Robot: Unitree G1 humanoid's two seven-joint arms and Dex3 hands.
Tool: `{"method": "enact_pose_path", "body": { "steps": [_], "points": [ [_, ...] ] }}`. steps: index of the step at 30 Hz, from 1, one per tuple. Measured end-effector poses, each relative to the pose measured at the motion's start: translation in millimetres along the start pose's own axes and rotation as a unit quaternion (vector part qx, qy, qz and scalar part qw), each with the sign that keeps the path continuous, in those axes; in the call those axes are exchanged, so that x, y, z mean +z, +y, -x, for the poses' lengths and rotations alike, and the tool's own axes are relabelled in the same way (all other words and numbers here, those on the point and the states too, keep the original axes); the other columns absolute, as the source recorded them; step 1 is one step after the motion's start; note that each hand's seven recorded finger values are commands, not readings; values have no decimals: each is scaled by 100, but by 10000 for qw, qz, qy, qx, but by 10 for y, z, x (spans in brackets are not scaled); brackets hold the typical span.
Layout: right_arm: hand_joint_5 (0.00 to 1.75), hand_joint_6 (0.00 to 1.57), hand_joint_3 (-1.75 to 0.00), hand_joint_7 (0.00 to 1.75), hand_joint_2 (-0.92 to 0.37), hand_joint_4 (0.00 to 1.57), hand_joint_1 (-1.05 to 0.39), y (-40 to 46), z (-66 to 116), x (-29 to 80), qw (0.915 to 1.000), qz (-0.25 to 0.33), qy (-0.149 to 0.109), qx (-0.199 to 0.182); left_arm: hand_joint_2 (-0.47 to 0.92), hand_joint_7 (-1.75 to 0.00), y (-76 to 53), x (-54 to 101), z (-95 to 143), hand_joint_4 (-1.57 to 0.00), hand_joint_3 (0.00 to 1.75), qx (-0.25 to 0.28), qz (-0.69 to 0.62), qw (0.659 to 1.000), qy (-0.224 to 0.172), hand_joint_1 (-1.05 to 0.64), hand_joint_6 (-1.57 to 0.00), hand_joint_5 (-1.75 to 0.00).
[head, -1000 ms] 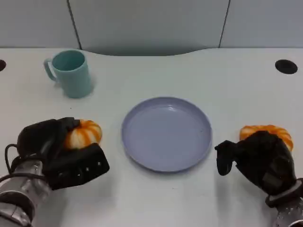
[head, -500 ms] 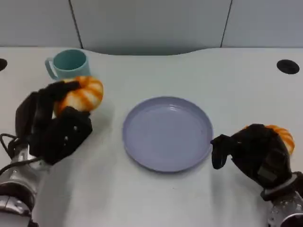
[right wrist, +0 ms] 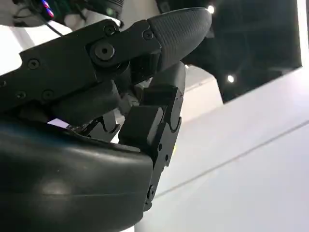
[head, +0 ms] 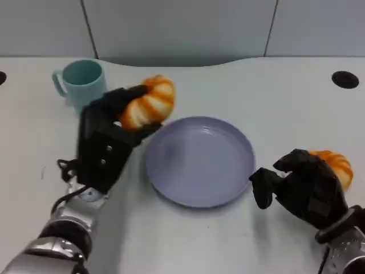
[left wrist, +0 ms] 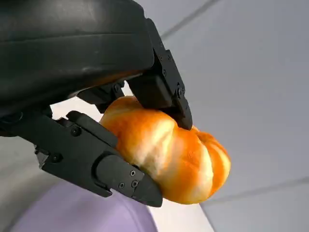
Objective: Grasp the bread from the table and place it into the plate.
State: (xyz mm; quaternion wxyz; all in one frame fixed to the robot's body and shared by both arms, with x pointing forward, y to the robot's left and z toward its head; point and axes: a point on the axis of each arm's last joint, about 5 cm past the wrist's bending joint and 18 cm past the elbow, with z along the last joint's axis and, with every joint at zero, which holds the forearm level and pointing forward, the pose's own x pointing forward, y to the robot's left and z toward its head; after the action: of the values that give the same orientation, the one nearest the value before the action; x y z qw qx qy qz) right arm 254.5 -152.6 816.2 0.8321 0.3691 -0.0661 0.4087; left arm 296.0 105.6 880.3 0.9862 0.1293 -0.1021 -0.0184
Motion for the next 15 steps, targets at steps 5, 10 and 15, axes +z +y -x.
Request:
{"method": "enact_pose_path", "body": {
  "steps": [5, 10, 15],
  "points": [
    [155, 117, -4, 6, -92, 78, -41, -1, -1, 0, 9998, -17, 0, 197, 80, 0, -148, 27, 35, -108, 0, -497, -439, 9974, -285, -14, -123, -51],
    [145, 121, -4, 8, -92, 83, -42, 12, -24, -20, 9998, -54, -61, 208, 81, 0, -251, 23, 75, -70, 1, -891, -1052, 9891, -520, -41, -86, -30],
    [143, 121, -3, 4, -92, 79, -47, 0, -32, 0, 9995, -139, 182, 222, 92, 0, -154, -32, 58, -7, 49, -1544, -1378, 9783, -107, -88, -11, -2]
  ]
}}
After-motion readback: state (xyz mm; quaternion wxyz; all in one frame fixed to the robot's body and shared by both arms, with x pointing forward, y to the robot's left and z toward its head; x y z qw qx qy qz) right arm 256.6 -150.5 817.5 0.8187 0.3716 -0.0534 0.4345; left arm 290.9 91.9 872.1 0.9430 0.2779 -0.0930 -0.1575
